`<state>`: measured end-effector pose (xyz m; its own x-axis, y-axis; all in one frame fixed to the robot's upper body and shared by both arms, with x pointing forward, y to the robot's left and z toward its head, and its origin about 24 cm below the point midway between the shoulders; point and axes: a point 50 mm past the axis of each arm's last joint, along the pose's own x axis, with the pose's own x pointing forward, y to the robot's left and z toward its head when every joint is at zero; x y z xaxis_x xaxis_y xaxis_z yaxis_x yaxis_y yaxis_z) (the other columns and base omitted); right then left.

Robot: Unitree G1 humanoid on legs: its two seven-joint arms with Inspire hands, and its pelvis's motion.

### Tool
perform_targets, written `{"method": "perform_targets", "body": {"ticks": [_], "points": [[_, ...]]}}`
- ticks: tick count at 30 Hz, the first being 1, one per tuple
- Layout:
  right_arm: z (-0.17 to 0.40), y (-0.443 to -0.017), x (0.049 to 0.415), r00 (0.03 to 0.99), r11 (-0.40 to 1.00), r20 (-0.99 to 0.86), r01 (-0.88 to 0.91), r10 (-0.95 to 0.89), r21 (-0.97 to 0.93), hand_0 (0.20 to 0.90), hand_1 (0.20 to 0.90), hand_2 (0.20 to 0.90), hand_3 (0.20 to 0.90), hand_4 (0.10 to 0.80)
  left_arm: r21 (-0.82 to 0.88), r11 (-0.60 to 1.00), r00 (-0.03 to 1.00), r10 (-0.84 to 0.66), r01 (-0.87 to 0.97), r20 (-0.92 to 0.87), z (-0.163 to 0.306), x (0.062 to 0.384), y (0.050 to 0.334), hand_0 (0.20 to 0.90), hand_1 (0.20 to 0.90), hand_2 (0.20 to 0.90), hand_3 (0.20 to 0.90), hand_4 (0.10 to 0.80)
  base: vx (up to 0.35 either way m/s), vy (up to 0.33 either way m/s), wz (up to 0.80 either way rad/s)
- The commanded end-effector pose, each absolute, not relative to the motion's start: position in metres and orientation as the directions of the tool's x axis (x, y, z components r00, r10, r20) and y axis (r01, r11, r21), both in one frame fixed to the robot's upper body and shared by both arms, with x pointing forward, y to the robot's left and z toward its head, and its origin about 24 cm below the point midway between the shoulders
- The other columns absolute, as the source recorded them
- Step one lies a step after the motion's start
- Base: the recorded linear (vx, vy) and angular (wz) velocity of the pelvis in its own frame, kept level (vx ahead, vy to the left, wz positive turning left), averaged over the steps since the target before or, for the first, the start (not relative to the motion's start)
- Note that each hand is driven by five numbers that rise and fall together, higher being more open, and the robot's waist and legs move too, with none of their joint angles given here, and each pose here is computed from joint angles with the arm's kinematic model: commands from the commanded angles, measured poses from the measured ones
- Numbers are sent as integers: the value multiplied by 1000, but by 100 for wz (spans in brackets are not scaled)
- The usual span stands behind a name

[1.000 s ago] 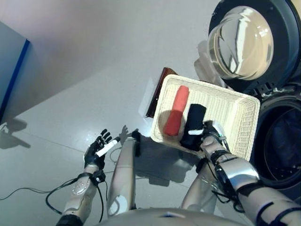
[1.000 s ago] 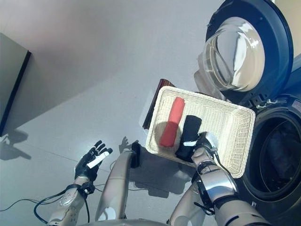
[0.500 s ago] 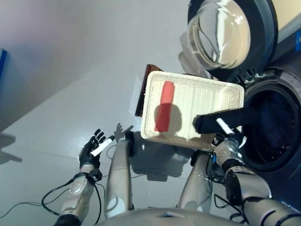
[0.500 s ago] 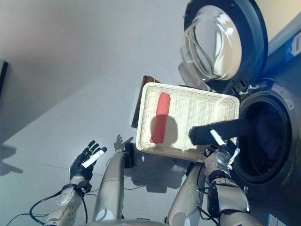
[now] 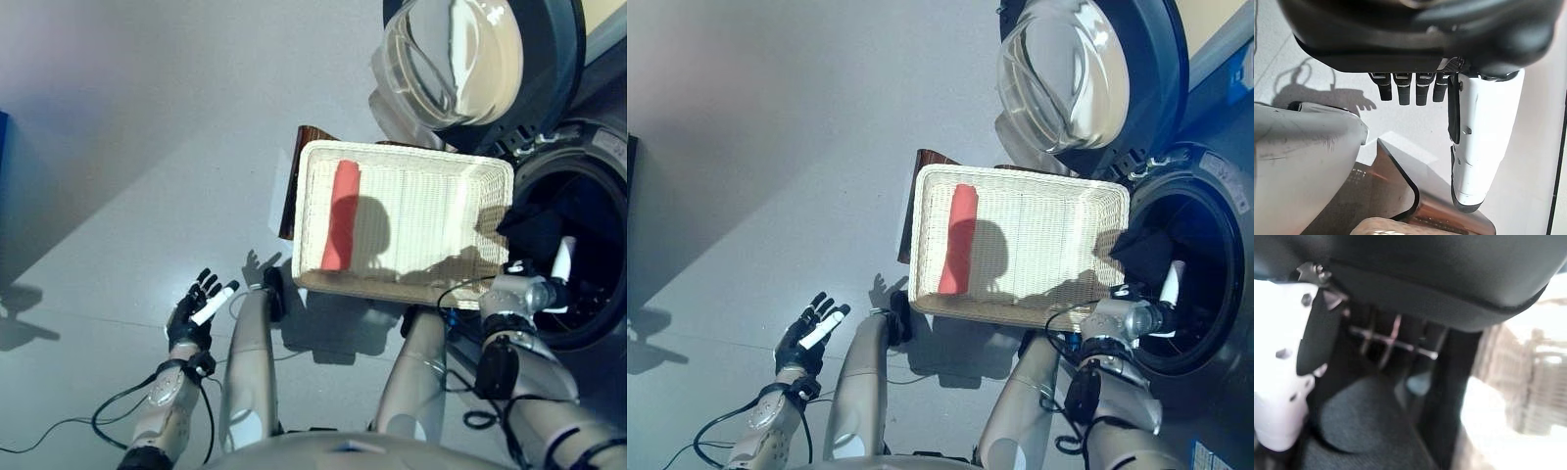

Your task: Pick up the clothes and place them into the washing machine

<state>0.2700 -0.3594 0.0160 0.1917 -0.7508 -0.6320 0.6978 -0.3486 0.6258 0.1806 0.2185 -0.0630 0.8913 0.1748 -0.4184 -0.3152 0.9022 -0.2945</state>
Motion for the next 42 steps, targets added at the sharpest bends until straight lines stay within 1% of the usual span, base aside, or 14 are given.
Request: {"method": "perform_targets", "body": {"ticks": [1,3,6,9,14,19,23,24,25,30,31,37,39,42], "points": [[40,-403,242,39,-500,-611,536,-791,680,200,200,200,200,300,-272,907,893,197,-323,-404,-58,173,230,900,900,900,900,800,6,6,-5],[47,-405,246,48,-503,-617,530,-786,682,200,200,200,200,300,-281,909,895,178,-309,-409,-59,172,227,900,900,900,900,800,5,8,-10],[51,-415,238,9,-542,-634,510,-773,668,200,200,200,200,300,-282,913,893,160,-296,-420,-60,168,225,900,900,900,900,800,3,5,-5],[69,-432,233,-15,-498,-589,552,-808,669,200,200,200,200,300,-275,916,897,163,-292,-411,-59,168,229,900,900,900,900,800,0,0,0],[114,-472,203,-102,-472,-494,507,-864,721,200,200,200,200,300,-260,924,899,157,-280,-409,-59,165,232,900,900,900,900,800,0,1,-1],[123,-481,191,-142,-475,-467,471,-873,743,200,200,200,200,300,-255,928,895,148,-273,-420,-61,164,230,900,900,900,900,800,0,-1,-1],[111,-475,196,-126,-474,-481,503,-868,723,200,200,200,200,300,-248,930,899,154,-272,-410,-60,169,231,900,900,900,900,800,0,0,0],[107,-473,197,-124,-476,-486,510,-865,716,480,480,480,480,500,-247,929,899,157,-275,-409,-60,170,232,900,900,900,900,800,0,0,0],[103,-471,198,-117,-479,-495,515,-861,710,900,900,900,900,800,-246,930,899,157,-275,-409,-60,171,232,900,900,900,900,800,0,0,0],[85,-451,219,-43,-459,-525,548,-850,699,900,900,900,900,800,-259,919,896,177,-299,-407,-60,171,233,900,900,900,900,800,0,0,0],[79,-438,234,12,-421,-522,577,-853,700,900,900,900,900,800,-269,915,897,177,-301,-404,-60,171,231,900,900,900,900,800,0,0,0],[67,-413,258,106,-357,-525,620,-844,699,900,900,900,900,800,-275,913,899,175,-301,-401,-60,172,230,900,900,900,900,800,-26,6,-1],[64,-404,266,148,-309,-515,650,-845,694,900,900,900,900,800,-283,911,897,170,-300,-407,-61,170,229,900,900,900,900,800,-15,3,0],[55,-374,289,287,-108,-446,730,-848,675,900,900,900,900,800,-299,903,900,175,-309,-400,-60,170,229,900,900,900,900,800,0,0,0]]}}
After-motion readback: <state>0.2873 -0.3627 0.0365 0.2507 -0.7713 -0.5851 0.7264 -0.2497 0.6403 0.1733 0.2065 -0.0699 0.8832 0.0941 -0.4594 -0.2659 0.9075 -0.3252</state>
